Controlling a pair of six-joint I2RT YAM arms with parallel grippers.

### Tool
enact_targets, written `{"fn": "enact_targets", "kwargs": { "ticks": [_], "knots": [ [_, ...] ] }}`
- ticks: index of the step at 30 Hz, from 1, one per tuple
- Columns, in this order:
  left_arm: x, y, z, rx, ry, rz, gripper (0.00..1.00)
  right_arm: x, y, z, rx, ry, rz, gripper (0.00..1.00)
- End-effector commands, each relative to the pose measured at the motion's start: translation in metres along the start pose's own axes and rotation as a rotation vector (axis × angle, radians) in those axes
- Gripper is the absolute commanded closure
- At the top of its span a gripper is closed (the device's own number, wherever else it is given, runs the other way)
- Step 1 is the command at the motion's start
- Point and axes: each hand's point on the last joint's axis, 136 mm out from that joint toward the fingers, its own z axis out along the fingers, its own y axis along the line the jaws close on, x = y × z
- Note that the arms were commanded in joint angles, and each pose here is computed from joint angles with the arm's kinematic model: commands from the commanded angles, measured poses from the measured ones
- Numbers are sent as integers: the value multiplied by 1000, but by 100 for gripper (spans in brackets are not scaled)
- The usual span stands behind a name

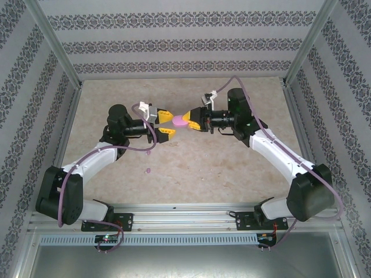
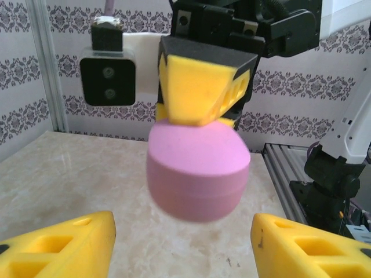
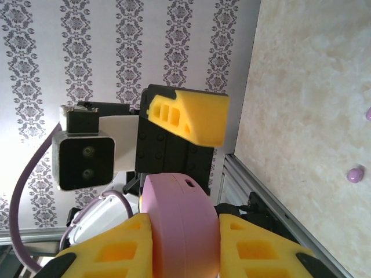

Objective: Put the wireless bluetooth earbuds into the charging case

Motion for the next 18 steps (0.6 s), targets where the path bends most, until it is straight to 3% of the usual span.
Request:
{"fn": "enact_targets", "kwargs": {
  "ticks": [1, 5, 11, 18],
  "knots": [
    [-14, -6, 4, 20, -43, 39, 38, 1, 12, 5, -21, 23, -49, 87],
    [-19, -8, 5, 27, -57, 37, 39, 1, 13, 7, -21, 27, -47, 87],
    [-20, -9, 7, 45, -56, 22, 50, 3, 15, 10, -27, 37, -51, 87],
    [-17, -8, 7, 44, -53, 5, 50, 4, 17, 10, -34, 41, -55, 87]
  ]
}}
